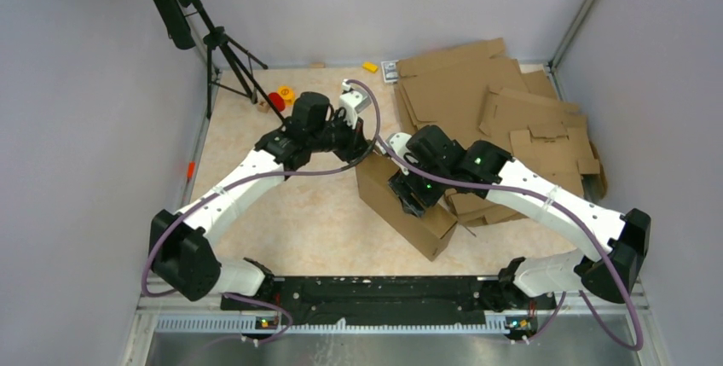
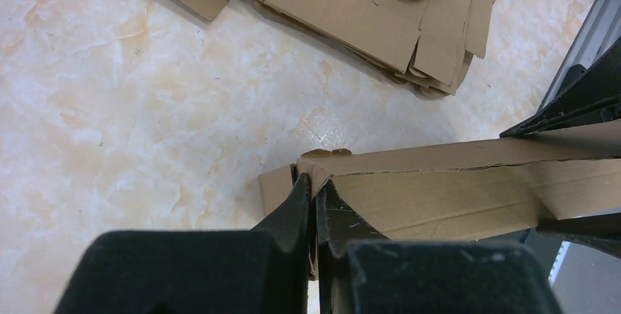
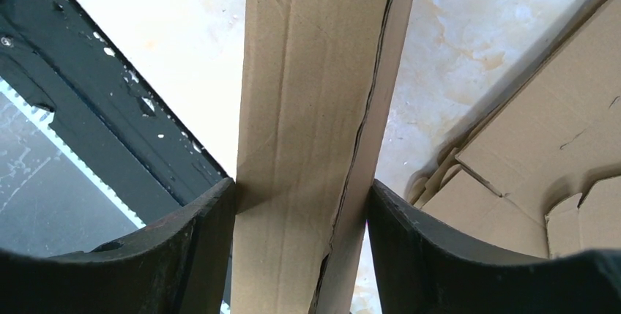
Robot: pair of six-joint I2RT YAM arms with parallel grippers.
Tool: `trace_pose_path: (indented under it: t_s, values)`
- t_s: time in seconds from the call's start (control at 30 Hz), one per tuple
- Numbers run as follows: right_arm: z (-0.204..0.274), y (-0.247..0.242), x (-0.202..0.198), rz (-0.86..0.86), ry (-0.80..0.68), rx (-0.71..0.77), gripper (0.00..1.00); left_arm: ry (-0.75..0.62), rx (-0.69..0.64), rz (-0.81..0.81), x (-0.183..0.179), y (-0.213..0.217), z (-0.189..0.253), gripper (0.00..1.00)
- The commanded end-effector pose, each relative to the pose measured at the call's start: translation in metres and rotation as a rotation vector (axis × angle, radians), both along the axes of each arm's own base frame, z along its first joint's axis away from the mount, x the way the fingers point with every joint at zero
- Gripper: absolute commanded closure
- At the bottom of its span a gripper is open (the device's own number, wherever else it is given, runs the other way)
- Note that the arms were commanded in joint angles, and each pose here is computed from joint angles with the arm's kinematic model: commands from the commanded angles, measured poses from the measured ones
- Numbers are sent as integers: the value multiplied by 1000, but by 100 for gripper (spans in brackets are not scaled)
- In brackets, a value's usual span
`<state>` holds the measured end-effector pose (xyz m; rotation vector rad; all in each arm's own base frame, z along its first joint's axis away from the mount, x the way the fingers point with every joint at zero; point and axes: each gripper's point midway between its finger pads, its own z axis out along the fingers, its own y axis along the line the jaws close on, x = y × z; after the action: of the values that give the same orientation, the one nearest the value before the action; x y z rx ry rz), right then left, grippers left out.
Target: Fold the paper box
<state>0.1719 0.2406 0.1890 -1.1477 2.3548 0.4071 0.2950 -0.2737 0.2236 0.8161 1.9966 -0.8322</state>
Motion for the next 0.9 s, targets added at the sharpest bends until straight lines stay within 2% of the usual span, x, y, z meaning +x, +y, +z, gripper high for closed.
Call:
trace_pose_path:
  t_s: [0.0, 0.27, 0.67, 0.87]
  values:
    - [7, 1, 2, -3, -24, 32, 39, -3, -68, 14, 6, -10, 20, 100]
    - [7, 0, 3, -7, -29, 28, 39, 11, -37, 23, 0, -5, 3, 100]
    - [14, -6, 10, -44, -64, 6, 39, -67, 15, 57, -8, 8, -15, 100]
    - [22, -11, 11, -77, -77, 7, 25, -75, 13, 61, -12, 8, -17, 100]
